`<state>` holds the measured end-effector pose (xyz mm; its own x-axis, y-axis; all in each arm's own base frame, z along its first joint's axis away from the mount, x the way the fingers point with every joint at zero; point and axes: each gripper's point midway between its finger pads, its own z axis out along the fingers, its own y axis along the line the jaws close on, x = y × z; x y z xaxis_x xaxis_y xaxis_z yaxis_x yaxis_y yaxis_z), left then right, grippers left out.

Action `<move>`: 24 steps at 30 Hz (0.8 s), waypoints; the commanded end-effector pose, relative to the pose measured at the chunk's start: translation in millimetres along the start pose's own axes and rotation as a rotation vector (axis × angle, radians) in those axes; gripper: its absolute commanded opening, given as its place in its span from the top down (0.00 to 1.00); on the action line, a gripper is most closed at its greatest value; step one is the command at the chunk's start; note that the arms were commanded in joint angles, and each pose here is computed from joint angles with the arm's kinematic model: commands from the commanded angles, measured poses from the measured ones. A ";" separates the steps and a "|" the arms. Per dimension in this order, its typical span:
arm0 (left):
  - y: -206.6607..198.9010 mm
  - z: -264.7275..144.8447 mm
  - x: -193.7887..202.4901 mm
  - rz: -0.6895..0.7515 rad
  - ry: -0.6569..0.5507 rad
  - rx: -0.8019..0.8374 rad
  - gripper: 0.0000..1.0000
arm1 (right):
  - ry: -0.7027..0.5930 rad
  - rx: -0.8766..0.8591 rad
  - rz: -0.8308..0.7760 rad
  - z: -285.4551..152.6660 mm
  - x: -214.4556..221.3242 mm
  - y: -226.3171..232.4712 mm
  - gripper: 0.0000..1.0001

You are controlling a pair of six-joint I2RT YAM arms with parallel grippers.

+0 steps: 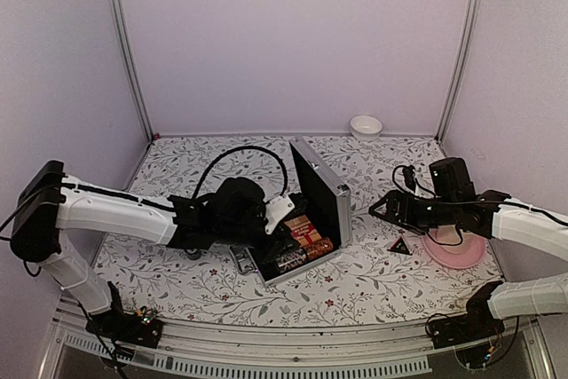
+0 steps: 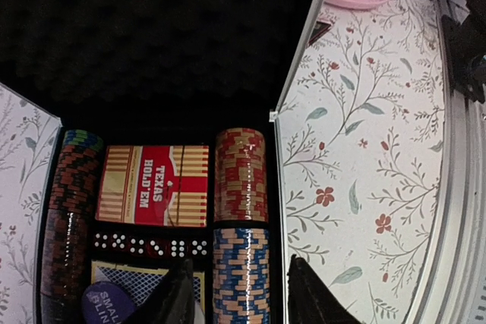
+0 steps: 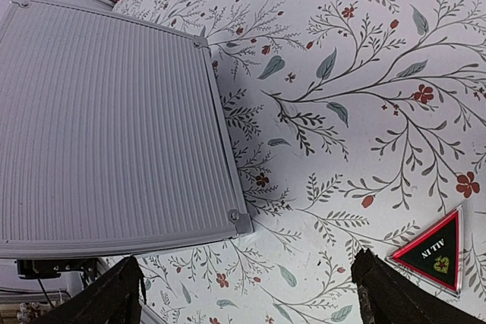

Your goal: Pack up texas hold em set

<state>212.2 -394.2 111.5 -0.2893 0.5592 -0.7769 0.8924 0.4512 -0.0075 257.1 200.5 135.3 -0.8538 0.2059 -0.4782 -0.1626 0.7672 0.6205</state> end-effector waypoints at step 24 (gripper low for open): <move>-4.1 -10.4 60.6 -0.164 0.121 0.021 0.81 | -0.025 -0.005 0.011 1.5 -5.1 -0.2 0.03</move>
<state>189.5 -363.8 76.4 -0.4534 0.5525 -0.6994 0.8439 0.5187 -0.1374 259.2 201.6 132.6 -0.8561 0.2095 -0.4725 -0.1558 0.7671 0.6224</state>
